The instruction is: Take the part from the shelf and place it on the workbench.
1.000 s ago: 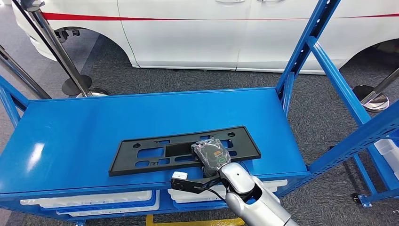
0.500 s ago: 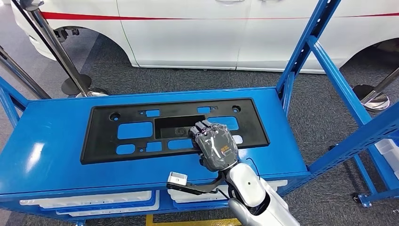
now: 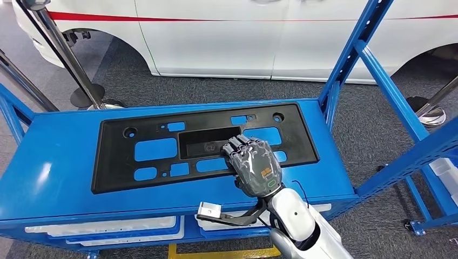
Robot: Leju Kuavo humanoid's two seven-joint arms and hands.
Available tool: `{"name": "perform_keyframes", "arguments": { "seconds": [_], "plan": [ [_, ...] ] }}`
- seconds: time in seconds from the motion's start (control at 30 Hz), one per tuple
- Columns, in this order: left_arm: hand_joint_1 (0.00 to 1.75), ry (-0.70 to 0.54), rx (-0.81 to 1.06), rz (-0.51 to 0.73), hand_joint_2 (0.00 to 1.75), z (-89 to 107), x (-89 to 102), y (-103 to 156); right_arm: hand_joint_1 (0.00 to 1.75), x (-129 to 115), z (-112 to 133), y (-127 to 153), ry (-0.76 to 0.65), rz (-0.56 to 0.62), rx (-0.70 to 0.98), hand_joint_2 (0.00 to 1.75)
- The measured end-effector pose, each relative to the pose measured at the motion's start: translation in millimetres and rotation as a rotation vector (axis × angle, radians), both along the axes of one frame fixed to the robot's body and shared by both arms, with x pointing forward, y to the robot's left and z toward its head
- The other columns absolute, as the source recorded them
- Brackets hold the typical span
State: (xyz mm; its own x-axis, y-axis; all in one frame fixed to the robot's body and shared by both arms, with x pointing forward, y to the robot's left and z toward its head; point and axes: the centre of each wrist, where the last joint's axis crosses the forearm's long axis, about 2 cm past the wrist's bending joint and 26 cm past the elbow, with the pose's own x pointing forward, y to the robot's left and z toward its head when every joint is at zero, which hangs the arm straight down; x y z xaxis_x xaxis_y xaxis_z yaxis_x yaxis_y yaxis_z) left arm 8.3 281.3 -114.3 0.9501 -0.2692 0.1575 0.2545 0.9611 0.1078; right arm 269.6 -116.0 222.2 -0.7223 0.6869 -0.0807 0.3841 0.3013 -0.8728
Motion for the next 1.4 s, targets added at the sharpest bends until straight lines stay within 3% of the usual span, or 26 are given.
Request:
{"name": "perform_keyframes", "arguments": {
  "seconds": [1.4],
  "plan": [
    [0.0,0.012,0.007,-0.018,1.75,0.1,1.4,-1.9,1.75,-0.6,8.1,-10.1,0.008,0.008,0.043,1.75]
  ]
}}
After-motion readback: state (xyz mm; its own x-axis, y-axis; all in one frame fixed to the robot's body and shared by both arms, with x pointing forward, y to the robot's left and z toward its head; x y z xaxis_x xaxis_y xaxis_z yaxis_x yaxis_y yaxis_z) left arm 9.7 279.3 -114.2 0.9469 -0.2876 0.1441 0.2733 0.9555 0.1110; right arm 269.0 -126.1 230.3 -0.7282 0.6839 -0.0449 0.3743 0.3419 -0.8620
